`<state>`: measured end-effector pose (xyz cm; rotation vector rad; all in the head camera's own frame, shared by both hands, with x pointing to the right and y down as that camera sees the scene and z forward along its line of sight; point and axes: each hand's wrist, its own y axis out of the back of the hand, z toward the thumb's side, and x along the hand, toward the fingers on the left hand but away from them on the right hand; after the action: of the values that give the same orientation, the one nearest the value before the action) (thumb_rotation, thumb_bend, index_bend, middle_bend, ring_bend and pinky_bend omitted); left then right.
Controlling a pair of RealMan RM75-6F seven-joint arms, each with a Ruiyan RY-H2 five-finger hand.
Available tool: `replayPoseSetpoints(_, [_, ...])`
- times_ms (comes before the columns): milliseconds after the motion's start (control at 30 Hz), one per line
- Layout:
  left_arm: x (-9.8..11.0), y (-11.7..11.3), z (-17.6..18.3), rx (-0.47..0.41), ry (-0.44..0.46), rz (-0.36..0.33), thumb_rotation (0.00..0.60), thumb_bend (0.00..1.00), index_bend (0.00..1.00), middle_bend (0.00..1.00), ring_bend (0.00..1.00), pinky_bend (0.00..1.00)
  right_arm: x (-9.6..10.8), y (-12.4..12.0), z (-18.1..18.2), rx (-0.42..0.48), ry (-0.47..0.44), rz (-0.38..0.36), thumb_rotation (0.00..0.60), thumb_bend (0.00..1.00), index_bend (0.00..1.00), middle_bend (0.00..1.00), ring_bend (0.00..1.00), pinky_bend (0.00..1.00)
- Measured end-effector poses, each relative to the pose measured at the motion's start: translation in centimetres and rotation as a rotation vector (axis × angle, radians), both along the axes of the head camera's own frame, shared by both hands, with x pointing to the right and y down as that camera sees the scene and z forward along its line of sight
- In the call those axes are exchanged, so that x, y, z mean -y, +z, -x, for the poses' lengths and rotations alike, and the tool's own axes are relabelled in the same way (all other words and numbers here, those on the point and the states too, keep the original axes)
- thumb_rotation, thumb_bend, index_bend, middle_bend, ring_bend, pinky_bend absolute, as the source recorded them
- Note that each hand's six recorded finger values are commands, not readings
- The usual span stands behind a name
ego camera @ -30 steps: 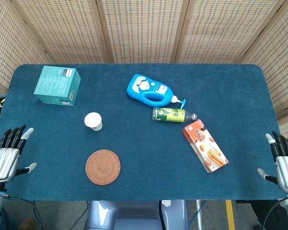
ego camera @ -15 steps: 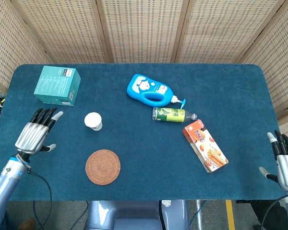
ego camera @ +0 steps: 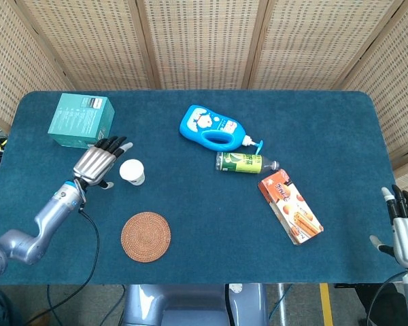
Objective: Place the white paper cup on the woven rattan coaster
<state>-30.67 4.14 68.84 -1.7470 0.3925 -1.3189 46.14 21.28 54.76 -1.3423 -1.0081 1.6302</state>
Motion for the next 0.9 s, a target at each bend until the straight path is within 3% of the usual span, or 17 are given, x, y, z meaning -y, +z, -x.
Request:
replayPoseSetpoints(133, [0.0,1.6,-1.3,0.011,0.017,0.041,0.600,0.00,0.00,0.02,0.14,0.24,0.1,0.2,-0.1,-0.005,0.005,0.005,0.600,0.00,0.00,0.00,0.00,0.00])
replayPoseSetpoints(267, [0.2,2.7,-2.4,0.000,0.013,0.058,0.600,0.00,0.02,0.15,0.27,0.33,0.1,0.4,-0.2,-0.009,0.007,0.010,0.600,0.00,0.00,0.00,0.00,0.00])
replayPoseSetpoints(500, [0.5,4.2,-4.0,-0.010,0.013,0.056,0.600,0.00,0.30,0.45,0.51,0.49,0.2,0.6,-0.3,-0.008,0.013,0.009,0.600,0.00,0.00,0.00,0.00,0.00])
replayPoseSetpoints(600, [0.8,4.5,-4.5,-0.019,0.012,0.041,0.600,0.00,0.34,0.49,0.55,0.51,0.2,0.5,-0.4,-0.007,0.015,0.005,0.600,0.00,0.00,0.00,0.00,0.00])
replayPoseSetpoints(900, [1.2,4.1,-4.2,-0.041,-0.004,0.009,0.600,0.00,0.34,0.50,0.55,0.51,0.1,0.4,-0.3,-0.001,0.015,0.001,0.600,0.00,0.00,0.00,0.00,0.00])
